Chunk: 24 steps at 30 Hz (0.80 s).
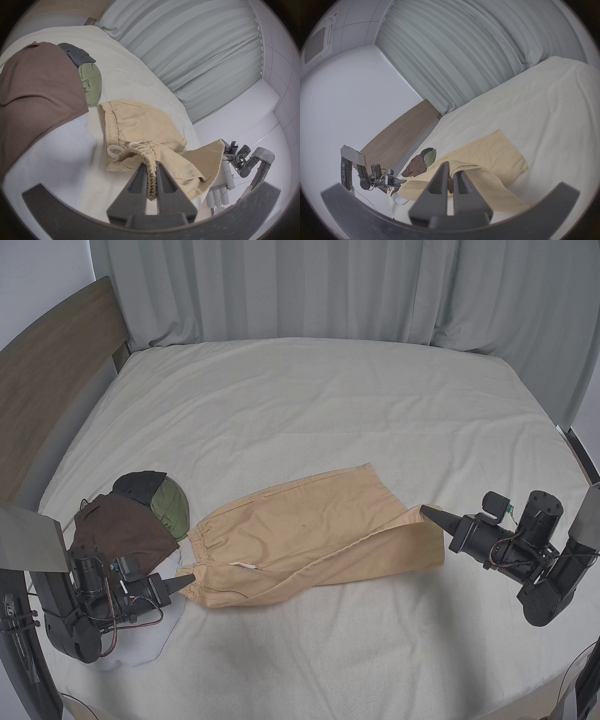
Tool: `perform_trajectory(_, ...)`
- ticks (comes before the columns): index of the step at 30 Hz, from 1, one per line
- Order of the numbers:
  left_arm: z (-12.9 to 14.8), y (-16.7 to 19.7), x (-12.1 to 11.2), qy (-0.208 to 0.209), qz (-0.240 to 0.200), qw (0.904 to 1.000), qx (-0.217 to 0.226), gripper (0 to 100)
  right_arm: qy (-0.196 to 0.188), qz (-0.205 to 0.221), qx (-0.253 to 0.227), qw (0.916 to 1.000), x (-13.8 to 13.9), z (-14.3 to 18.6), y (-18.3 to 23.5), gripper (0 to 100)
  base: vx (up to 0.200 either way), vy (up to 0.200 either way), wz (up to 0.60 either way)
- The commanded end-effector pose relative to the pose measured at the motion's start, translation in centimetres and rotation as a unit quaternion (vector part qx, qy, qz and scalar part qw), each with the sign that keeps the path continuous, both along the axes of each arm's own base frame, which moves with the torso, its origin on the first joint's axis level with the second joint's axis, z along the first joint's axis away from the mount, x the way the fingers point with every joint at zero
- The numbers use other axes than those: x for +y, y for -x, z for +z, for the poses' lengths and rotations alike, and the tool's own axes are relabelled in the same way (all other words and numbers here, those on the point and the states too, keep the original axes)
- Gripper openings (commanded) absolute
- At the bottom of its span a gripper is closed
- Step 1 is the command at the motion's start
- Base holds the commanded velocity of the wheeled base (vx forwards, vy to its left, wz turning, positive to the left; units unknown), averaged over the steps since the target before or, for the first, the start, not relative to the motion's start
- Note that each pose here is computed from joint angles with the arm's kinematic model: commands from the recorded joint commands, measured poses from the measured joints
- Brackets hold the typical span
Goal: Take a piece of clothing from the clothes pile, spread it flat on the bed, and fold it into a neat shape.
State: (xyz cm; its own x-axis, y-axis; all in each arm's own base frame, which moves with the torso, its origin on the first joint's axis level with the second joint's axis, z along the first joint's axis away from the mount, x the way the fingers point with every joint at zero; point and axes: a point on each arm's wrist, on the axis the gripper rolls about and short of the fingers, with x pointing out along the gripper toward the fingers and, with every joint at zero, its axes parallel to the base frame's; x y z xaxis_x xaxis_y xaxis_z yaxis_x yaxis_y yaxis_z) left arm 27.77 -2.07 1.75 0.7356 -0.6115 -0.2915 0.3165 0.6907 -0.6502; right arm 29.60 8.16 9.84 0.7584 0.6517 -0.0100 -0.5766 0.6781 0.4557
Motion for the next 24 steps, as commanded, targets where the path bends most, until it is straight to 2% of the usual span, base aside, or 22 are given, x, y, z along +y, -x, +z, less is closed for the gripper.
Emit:
perform_trajectory(1, 0.0, -0.1, 0.0, -0.001, 0.002, 1.0000, -0.003, 0, -0.002, 0.000, -0.009, 1.0000, 0.1, 0.2, -0.5, 0, 0.000, 0.000, 0.00)
perform_trajectory(17, 0.4, -1.3, 0.1, 0.005, 0.039, 0.9991, -0.011, 0, -0.009, 0.004, -0.040, 0.9992, 0.6, 0.7, -2.8, 0, 0.000, 0.000, 0.00)
perform_trajectory(24, 0.5, -1.6, 0.1, 0.008, 0.042, 0.9989, -0.016, 0, -0.011, 0.003, -0.052, 0.9986, 0.8, 1.0, -3.7, 0, 0.000, 0.000, 0.00)
